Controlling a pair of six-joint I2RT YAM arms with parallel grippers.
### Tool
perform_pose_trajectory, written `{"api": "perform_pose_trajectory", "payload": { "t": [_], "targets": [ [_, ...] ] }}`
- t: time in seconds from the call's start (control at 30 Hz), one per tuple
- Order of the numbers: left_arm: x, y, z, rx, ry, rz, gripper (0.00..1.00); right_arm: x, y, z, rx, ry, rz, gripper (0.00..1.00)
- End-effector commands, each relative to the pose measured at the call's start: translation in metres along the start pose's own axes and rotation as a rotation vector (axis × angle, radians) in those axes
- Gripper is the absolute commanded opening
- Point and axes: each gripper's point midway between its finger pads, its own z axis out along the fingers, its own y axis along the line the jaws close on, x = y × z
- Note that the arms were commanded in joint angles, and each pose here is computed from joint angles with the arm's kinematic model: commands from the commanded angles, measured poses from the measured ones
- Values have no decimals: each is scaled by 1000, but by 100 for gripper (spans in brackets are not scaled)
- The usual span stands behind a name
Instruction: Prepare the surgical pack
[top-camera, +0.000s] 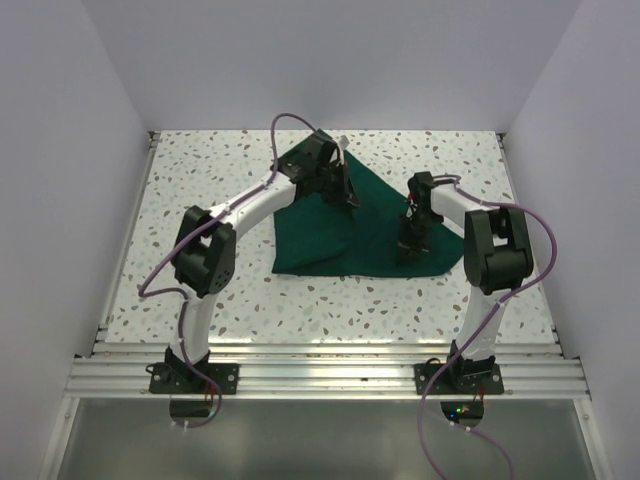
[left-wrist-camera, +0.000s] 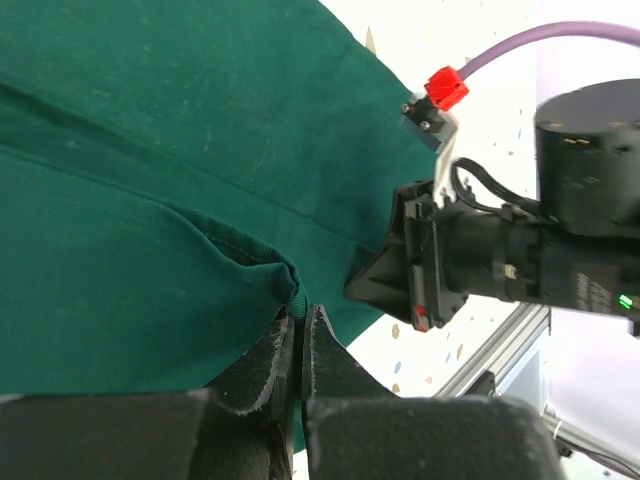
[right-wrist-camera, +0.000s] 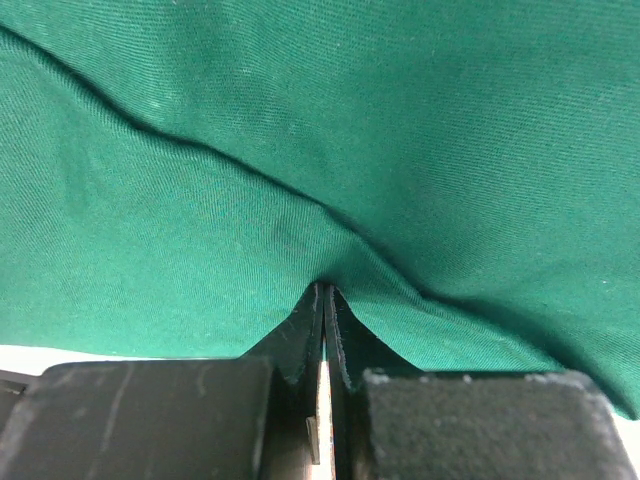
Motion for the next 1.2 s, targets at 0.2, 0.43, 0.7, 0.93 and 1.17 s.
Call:
{"api": "perform_pose_trajectory", "payload": {
  "t": [0.2, 0.43, 0.7, 0.93, 1.17],
  "targets": [
    [20, -28, 36, 88, 100, 16, 0, 0, -9, 24, 40, 20, 21, 0],
    [39, -42, 31, 73, 117, 51, 0, 1, -8, 21, 35, 18, 33, 0],
    [58, -24, 54, 43, 183, 52, 0, -2, -6, 17, 38, 11, 26, 0],
    [45, -17, 56, 21, 159, 75, 32, 0, -7, 15, 40, 18, 20, 0],
    [12, -34, 18, 0, 50, 193, 81, -3, -5, 14, 38, 26, 9, 0]
  ]
}}
